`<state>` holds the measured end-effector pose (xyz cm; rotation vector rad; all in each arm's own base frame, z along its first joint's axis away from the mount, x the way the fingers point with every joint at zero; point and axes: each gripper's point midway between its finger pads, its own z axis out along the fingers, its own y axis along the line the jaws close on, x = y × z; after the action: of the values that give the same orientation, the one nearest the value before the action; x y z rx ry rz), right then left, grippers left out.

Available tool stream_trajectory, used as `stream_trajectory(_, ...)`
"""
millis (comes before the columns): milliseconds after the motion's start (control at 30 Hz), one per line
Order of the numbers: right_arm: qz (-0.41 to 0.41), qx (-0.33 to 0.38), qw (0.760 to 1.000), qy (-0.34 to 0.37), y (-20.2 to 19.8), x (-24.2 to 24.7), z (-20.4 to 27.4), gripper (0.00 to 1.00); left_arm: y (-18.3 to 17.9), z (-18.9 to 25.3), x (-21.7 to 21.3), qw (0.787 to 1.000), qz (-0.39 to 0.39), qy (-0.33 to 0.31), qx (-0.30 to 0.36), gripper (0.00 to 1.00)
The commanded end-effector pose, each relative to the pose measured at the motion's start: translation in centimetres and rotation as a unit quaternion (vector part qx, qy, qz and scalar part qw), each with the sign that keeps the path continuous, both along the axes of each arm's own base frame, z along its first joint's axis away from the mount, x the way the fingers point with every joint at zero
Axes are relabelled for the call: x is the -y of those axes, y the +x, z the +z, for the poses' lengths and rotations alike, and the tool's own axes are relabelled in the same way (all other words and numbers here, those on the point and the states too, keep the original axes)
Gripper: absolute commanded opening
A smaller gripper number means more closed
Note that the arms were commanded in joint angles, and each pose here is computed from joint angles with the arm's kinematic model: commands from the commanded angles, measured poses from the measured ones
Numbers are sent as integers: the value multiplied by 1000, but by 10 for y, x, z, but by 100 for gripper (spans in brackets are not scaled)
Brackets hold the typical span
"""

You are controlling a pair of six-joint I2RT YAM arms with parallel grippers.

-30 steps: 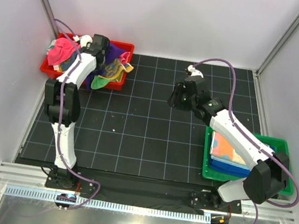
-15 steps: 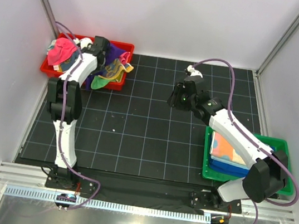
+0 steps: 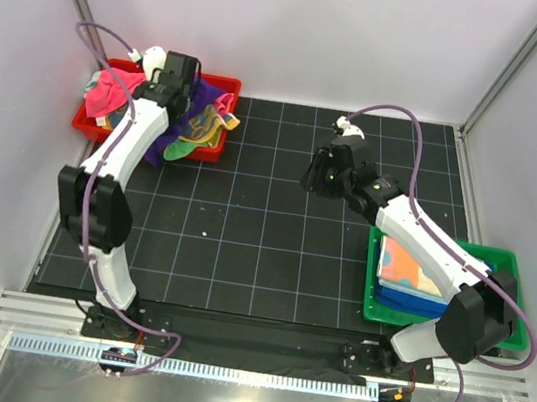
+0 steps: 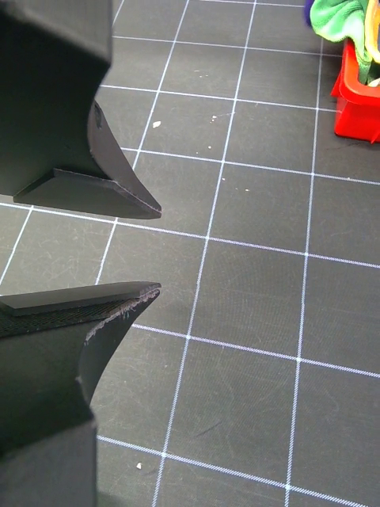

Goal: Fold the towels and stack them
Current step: Grab crumpled towel, then move the towel to the center of the board

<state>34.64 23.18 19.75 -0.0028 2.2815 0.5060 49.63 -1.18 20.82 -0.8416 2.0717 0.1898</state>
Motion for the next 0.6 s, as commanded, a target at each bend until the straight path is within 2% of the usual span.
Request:
stream_trajectory(0, 0, 18, 1000, 17, 8, -5, 11, 44, -17, 61, 23, 997, -20, -6, 77, 0)
stream_trajectory(100, -3, 20, 1000, 16, 8, -4, 13, 45, -38, 77, 47, 994, -47, -13, 94, 0)
stream_trajectory(300, -16, 25, 999, 16, 10, 1, 17, 45, -89, 103, 128, 982, -150, -5, 119, 0)
stream_trajectory(400, -32, 29, 999, 11, 10, 10, 18, 45, -114, 104, 150, 976, -184, -2, 115, 0)
stream_trajectory(567, -62, 32, 998, 10, 12, 27, 21, 45, -176, 111, 212, 947, -295, -11, 123, 0)
